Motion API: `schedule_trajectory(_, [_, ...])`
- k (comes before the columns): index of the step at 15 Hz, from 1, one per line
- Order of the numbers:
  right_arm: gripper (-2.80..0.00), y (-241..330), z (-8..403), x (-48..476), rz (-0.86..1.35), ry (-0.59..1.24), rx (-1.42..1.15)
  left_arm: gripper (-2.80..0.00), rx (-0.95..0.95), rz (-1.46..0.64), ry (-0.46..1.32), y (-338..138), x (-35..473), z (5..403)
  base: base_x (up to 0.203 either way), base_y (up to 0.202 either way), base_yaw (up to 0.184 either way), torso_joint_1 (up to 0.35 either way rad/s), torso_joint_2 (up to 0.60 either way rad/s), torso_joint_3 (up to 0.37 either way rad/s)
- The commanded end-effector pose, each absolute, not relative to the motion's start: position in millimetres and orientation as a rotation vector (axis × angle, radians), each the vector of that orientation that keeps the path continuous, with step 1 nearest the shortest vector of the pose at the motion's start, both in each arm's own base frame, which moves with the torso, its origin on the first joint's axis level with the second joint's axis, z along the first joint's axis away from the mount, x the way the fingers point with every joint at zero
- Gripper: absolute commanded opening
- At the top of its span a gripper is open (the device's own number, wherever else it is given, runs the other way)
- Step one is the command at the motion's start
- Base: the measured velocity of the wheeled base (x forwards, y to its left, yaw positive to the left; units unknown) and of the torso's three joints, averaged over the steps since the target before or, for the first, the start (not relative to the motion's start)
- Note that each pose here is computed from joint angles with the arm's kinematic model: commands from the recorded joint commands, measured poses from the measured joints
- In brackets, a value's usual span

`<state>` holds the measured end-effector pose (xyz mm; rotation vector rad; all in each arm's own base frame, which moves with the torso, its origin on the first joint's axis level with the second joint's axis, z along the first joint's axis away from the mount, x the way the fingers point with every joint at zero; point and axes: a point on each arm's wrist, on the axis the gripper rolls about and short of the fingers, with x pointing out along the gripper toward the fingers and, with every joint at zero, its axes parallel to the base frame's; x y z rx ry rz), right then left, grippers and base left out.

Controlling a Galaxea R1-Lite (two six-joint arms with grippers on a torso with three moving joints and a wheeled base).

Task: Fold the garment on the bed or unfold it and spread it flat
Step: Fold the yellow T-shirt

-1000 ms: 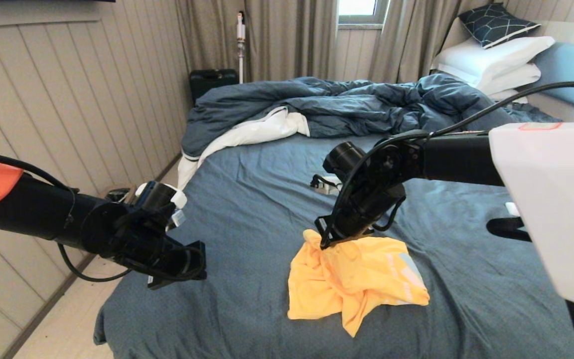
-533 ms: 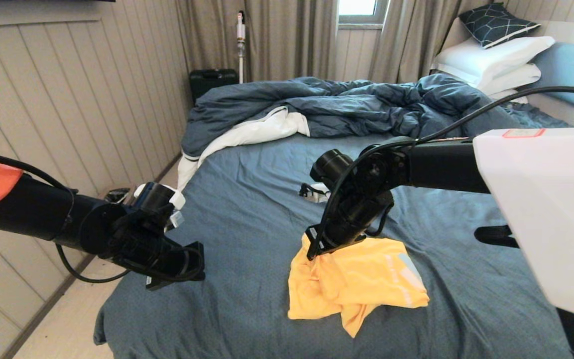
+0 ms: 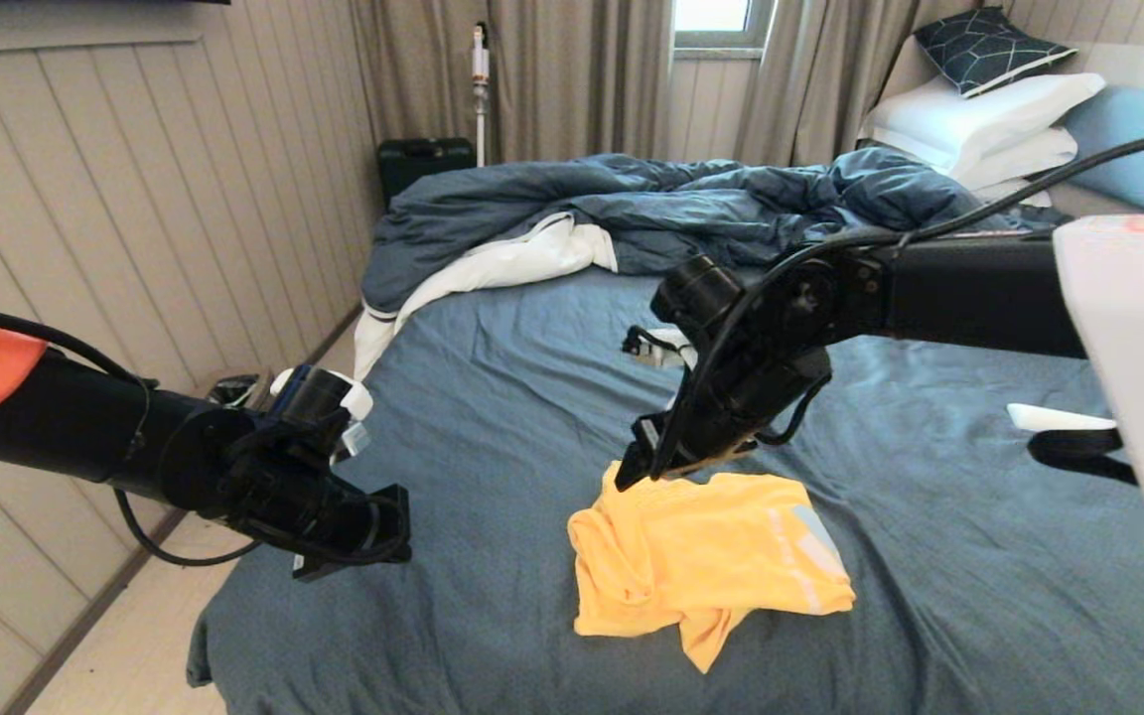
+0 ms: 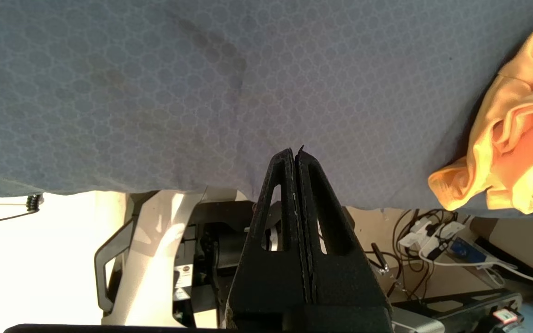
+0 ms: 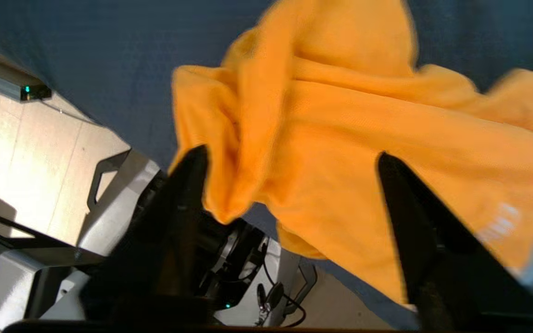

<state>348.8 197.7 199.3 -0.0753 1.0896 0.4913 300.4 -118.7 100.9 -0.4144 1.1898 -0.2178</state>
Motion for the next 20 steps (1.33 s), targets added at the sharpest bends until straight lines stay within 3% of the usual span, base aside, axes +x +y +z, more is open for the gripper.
schedule_trajectory(1, [-2.80, 187.6, 208.5, 343.5, 0.477, 1.080, -0.063, -2.80, -0.417, -0.217, 1.191, -118.9, 300.0, 101.1, 0.000, 0.000, 0.000, 0.000, 0.00, 0.000])
schedule_trajectory(8, [-2.80, 161.8, 199.3, 343.5, 0.378, 1.140, 0.000, -2.80, -0.377, -0.355, 1.058, -151.6, 289.6, 140.1, 0.000, 0.000, 0.000, 0.000, 0.00, 0.000])
schedule_trajectory(14, [-2.80, 119.1, 184.9, 309.1, 0.283, 1.151, 0.095, -2.80, -0.276, -0.549, 1.022, -225.0, 288.2, 187.3, 0.000, 0.000, 0.000, 0.000, 0.00, 0.000])
schedule_trajectory(20, [-2.80, 101.2, 158.3, 320.1, 0.239, 1.105, 0.141, -2.80, -0.174, -0.673, 1.094, -321.1, 297.8, 162.0, 0.000, 0.000, 0.000, 0.000, 0.00, 0.000])
